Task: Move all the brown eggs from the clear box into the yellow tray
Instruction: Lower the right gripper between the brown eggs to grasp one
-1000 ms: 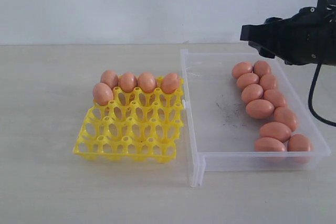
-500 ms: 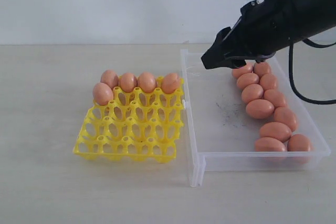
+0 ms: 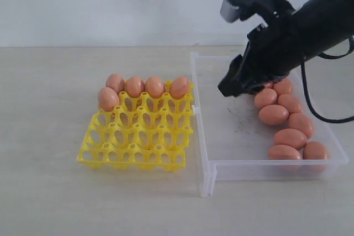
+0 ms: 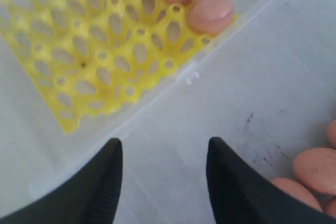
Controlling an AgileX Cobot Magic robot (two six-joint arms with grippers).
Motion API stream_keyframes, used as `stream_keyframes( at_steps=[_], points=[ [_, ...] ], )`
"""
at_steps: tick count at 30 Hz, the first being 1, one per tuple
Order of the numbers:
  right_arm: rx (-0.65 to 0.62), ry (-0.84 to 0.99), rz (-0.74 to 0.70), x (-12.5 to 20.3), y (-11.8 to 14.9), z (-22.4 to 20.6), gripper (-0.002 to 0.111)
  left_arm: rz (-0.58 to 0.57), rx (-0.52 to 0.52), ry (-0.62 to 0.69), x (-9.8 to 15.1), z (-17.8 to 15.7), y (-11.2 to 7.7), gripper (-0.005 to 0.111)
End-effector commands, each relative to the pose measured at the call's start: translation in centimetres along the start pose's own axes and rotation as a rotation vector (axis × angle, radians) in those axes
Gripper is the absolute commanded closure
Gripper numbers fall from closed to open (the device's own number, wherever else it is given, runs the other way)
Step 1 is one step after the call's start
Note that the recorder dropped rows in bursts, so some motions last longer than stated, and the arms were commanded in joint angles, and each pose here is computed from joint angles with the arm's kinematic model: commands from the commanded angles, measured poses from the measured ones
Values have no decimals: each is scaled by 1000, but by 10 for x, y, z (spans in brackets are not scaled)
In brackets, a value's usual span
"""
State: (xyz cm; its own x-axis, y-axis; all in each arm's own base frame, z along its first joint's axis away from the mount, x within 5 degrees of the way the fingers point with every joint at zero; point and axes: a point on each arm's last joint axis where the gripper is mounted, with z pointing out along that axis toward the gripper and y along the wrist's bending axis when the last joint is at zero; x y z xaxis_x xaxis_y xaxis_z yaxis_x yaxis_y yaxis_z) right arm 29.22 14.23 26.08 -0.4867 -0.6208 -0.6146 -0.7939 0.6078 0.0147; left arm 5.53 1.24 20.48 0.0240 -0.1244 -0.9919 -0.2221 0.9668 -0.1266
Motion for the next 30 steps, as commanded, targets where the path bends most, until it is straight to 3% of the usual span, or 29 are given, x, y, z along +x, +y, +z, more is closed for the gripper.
stream_keyframes(
  at_steps=[1, 7, 13, 19, 25, 30],
  points=[
    [-38, 188, -334, 17, -1, 1, 65, -18, 0, -15, -1, 0, 0, 103],
    [-22, 446, -583, 37, -11, -6, 65, -18, 0, -15, -1, 0, 0, 103],
    [-7, 499, -700, 41, -19, 2, 65, -18, 0, -13, -1, 0, 0, 103],
    [51, 492, -678, 46, -34, 38, 37, -18, 0, -13, -1, 0, 0, 103],
    [87, 521, -716, 53, -46, 63, 54, -18, 0, -15, -1, 0, 0, 103],
    [98, 525, -707, 59, -56, 71, 54, -18, 0, -15, -1, 0, 0, 103]
  ],
)
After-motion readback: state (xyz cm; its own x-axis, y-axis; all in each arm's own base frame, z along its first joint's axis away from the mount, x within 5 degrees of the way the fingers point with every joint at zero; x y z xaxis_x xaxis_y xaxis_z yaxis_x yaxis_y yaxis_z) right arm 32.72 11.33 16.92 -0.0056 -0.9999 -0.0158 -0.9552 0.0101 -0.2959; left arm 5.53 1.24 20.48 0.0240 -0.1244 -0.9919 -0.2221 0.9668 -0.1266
